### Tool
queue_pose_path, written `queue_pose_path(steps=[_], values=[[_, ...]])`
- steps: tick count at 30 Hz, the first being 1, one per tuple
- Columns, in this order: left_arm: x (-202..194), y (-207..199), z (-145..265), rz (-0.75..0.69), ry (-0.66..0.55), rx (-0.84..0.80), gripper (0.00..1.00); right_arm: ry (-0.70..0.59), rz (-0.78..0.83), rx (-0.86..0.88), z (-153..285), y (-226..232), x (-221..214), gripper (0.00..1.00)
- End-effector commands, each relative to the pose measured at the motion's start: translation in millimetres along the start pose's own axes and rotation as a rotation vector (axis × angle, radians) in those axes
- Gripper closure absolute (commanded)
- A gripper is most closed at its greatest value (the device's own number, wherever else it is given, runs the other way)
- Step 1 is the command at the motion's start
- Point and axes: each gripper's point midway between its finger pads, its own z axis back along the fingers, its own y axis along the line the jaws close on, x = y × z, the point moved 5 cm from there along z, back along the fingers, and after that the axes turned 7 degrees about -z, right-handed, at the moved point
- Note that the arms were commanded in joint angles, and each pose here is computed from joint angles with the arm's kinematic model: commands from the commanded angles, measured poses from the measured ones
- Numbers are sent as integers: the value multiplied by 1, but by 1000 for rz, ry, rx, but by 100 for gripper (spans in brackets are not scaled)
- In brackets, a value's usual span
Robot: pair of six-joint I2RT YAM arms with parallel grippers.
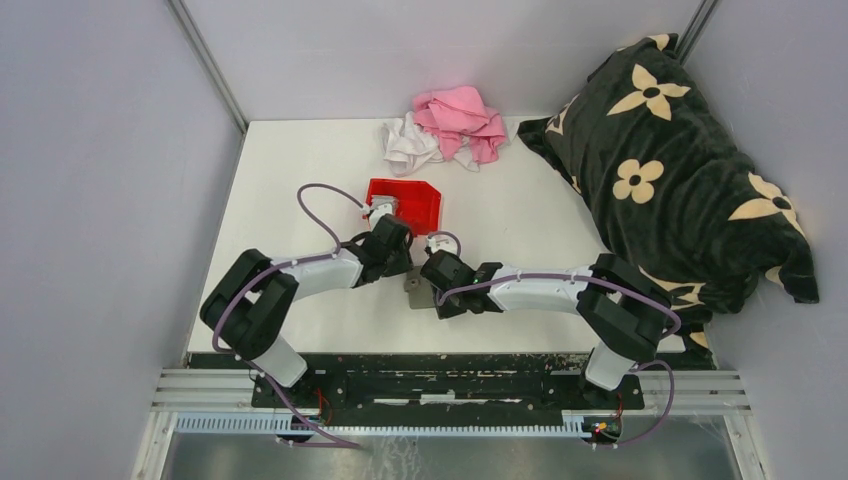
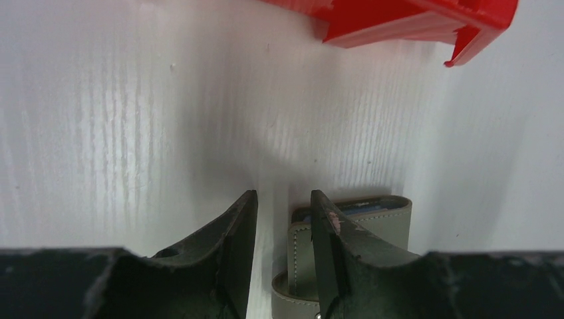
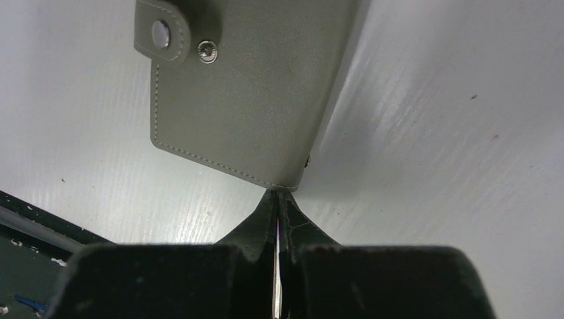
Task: Put the credit cards into the card holder
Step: Adjust the card holder at the center of the board.
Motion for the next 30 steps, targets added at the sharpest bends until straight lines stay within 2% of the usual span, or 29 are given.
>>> queue_pose_path(steps=[1, 12, 30], values=[[-20, 15, 11, -8, 43, 18, 57, -59, 15, -5, -1, 7, 15, 99], [-41, 31, 32, 34, 57, 22, 58, -91, 24, -25, -6, 7, 44, 99], [-51, 46, 63, 89, 42, 31, 58, -107, 29, 14, -38, 28, 100, 99]])
